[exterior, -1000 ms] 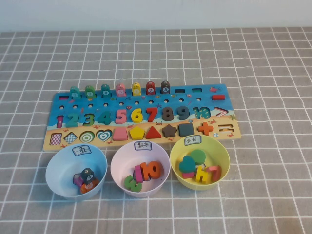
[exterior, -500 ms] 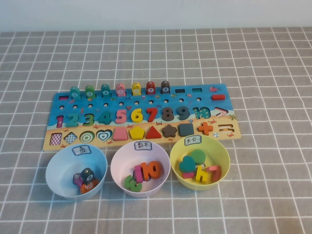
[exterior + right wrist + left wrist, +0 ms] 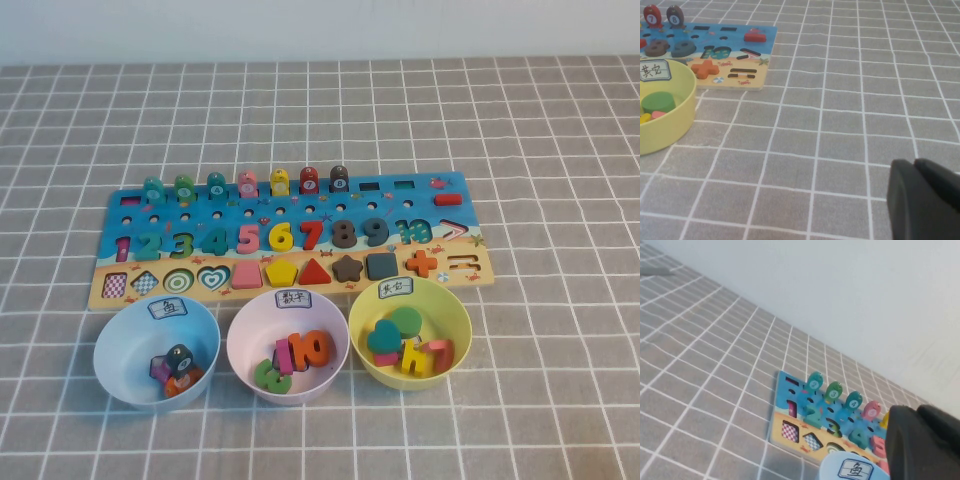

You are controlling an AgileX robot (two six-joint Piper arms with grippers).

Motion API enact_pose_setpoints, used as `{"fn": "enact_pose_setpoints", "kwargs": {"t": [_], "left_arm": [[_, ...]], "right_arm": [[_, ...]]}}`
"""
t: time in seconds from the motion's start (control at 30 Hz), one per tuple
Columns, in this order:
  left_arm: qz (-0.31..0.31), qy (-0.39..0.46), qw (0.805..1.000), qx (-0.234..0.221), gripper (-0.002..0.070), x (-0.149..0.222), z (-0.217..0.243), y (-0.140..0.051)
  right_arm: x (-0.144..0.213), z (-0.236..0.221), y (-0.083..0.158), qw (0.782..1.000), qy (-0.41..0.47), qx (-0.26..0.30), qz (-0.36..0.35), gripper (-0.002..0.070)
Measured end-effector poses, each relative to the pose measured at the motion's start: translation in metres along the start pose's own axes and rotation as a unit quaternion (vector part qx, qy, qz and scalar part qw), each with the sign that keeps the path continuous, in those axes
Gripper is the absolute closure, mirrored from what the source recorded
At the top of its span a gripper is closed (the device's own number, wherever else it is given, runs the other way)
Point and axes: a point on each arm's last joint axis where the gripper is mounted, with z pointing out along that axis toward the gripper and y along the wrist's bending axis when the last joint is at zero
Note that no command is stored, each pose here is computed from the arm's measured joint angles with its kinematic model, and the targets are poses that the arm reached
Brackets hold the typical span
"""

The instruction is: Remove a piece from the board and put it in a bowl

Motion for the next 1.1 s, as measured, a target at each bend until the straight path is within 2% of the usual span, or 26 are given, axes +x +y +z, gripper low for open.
{"fn": "enact_pose_setpoints", "kwargs": {"t": [0.1, 0.2, 0.37, 0.43, 0.6, 0.7, 1.0, 1.1], "left_arm": [[-0.029, 0.017, 0.999, -0.005, 0.0680, -0.001, -0.001, -0.002], [-0.034, 0.048, 0.998, -0.012, 0.0680, -0.019, -0.003, -0.015], [-0.014, 0.166, 0.984, -0.064, 0.0680, -0.047, 0.008, -0.037], [0.011, 0.221, 0.972, -0.084, 0.0680, -0.055, 0.017, -0.044], [0.085, 0.320, 0.938, -0.101, 0.0680, -0.078, 0.047, -0.060], [0.107, 0.372, 0.916, -0.110, 0.0680, -0.085, 0.070, -0.064], [0.153, 0.489, 0.850, -0.125, 0.0680, -0.079, 0.160, -0.059], [0.156, 0.512, 0.835, -0.127, 0.0680, -0.077, 0.190, -0.058]], "right_arm": [[0.000, 0.000, 0.000, 1.000, 0.000, 0.000, 0.000, 0.0694], [0.000, 0.000, 0.000, 1.000, 0.000, 0.000, 0.000, 0.0694], [0.000, 0.000, 0.000, 1.000, 0.000, 0.000, 0.000, 0.0694], [0.000, 0.000, 0.000, 1.000, 0.000, 0.000, 0.000, 0.0694], [0.000, 0.000, 0.000, 1.000, 0.000, 0.000, 0.000, 0.0694], [0.000, 0.000, 0.000, 1.000, 0.000, 0.000, 0.000, 0.0694], [0.000, 0.000, 0.000, 1.000, 0.000, 0.000, 0.000, 0.0694], [0.000, 0.000, 0.000, 1.000, 0.000, 0.000, 0.000, 0.0694]]}}
